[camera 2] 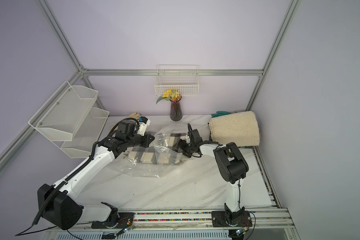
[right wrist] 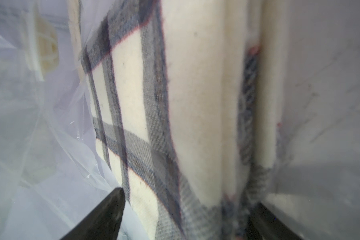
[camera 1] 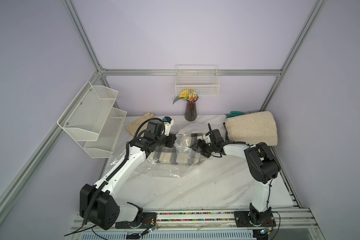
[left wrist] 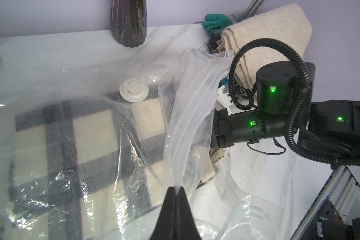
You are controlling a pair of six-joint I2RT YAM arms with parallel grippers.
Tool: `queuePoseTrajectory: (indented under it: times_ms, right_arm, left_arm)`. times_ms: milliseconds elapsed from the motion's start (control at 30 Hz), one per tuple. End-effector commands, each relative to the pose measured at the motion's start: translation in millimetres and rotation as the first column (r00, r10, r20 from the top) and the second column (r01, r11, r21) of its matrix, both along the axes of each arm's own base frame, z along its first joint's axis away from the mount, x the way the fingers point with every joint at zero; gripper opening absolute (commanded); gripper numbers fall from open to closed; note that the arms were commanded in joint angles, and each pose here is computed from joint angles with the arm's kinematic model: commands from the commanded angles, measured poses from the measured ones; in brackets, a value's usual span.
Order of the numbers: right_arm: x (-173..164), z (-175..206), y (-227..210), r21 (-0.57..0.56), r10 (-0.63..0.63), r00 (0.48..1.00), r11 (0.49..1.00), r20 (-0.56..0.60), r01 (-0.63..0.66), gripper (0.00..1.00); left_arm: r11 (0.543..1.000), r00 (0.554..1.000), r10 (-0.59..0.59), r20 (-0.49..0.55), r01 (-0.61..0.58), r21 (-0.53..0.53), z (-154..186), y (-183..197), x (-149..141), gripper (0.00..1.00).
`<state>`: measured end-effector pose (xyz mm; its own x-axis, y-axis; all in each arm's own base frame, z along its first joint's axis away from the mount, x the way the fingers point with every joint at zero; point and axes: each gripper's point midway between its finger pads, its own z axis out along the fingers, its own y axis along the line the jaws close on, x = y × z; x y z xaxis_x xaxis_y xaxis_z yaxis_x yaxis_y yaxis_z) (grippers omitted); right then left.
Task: Take the scarf out of the vacuum bag
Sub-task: Take out the scarf from the vacuum bag.
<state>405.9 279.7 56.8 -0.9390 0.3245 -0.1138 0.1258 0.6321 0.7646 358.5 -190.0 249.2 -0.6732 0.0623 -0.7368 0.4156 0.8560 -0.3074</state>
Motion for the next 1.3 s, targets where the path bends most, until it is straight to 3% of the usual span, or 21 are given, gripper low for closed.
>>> queuePoseTrajectory:
  times_ms: [0,200,400,567,867,1267]
  right_arm:
    - [5.8,3.5,16.2,0.040,0.009,1.000,0.999,0.016,-0.010,0.82]
    - [10.3,9.1,32.4,0.057,0.036,0.999,0.998,0.035,-0.038,0.65]
    - [12.2,23.8,36.1,0.063,0.044,0.996,0.997,0.072,-0.049,0.28]
    - [11.2,44.4,31.6,0.054,0.037,0.990,0.998,0.134,-0.045,0.11]
    - [13.6,86.6,23.1,0.005,0.049,0.966,0.999,0.253,-0.052,0.07]
    - [13.8,102.1,20.5,-0.011,0.052,0.961,0.999,0.273,-0.051,0.06]
  left_arm:
    - [0.999,0.995,-0.026,0.095,0.029,-0.027,26.7,-4.8,1.9,0.00]
    - [0.999,0.995,-0.022,0.098,0.025,-0.026,27.3,-3.9,1.0,0.00]
    - [1.000,0.996,-0.018,0.091,0.020,-0.019,22.9,-2.6,0.6,0.00]
    - [1.000,0.996,0.002,0.088,-0.001,-0.006,20.4,0.6,3.0,0.00]
    - [0.999,0.998,0.025,0.064,-0.027,0.021,9.2,7.1,5.8,0.00]
    - [0.999,0.997,0.039,0.061,-0.041,0.028,6.9,12.0,7.3,0.00]
